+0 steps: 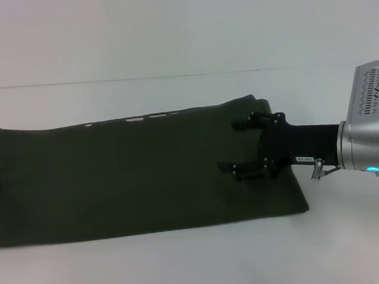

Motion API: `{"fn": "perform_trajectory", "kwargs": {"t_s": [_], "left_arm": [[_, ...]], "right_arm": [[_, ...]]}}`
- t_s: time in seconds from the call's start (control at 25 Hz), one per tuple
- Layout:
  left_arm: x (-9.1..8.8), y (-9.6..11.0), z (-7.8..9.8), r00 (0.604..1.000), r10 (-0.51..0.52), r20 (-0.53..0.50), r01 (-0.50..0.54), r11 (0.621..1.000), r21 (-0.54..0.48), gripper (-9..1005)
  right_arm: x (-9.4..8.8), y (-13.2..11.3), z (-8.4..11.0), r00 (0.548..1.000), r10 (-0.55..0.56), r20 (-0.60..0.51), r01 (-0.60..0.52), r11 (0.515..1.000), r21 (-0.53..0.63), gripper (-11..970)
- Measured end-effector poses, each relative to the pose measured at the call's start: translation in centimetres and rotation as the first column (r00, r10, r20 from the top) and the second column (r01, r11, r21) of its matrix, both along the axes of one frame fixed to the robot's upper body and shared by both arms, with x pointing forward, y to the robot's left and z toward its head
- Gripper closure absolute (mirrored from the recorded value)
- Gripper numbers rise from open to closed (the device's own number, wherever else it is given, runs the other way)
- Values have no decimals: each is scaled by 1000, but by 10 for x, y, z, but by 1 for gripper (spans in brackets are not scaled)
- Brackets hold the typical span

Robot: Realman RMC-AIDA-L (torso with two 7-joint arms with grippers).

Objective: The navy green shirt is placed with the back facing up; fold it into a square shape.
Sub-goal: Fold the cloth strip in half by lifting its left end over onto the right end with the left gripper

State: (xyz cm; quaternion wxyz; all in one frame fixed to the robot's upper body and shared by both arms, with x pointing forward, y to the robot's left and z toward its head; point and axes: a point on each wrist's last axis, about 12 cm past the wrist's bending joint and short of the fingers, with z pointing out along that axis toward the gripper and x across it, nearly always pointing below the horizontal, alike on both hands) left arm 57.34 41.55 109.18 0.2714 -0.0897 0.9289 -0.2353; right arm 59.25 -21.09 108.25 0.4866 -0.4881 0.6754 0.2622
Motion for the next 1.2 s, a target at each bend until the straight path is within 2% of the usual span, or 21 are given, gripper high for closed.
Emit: {"fn": "perform_trajectory", "kwargs": {"t_s": [0.04, 0.2, 0.32, 0.44, 0.6, 0.8, 1.04, 1.2], "left_arm": [[1, 5, 6, 1000, 1, -3, -1, 1000, 17, 932], [2, 8, 13, 1000, -2, -3, 2, 1000, 17, 931], [4, 4, 20, 1000, -15, -18, 15, 1000, -18, 931], [9, -9, 32, 998, -60, -23, 58, 995, -76, 931], [19, -44, 52, 986, -167, 12, 167, 970, -178, 930], [33, -98, 65, 954, -291, 75, 300, 901, -315, 930], [40, -152, 60, 936, -333, 117, 351, 847, -398, 929], [41, -174, 48, 944, -306, 126, 330, 849, -414, 929]], "right_arm": [[-1, 0, -1, 1000, 0, -2, 0, 1000, 0, 32], [-2, -1, -2, 1000, -1, -6, 1, 1000, -1, 32], [-2, -2, -2, 1000, -4, -8, 4, 1000, 1, 31], [-3, -3, -3, 1000, -7, -11, 7, 1000, 2, 31], [-5, -5, -5, 1000, -16, -15, 16, 1000, 1, 31], [-8, -11, -8, 999, -41, -17, 41, 999, 17, 31], [-15, -21, -13, 997, -78, -29, 79, 996, 35, 31], [-18, -25, -16, 995, -90, -37, 91, 995, 38, 31]]}}
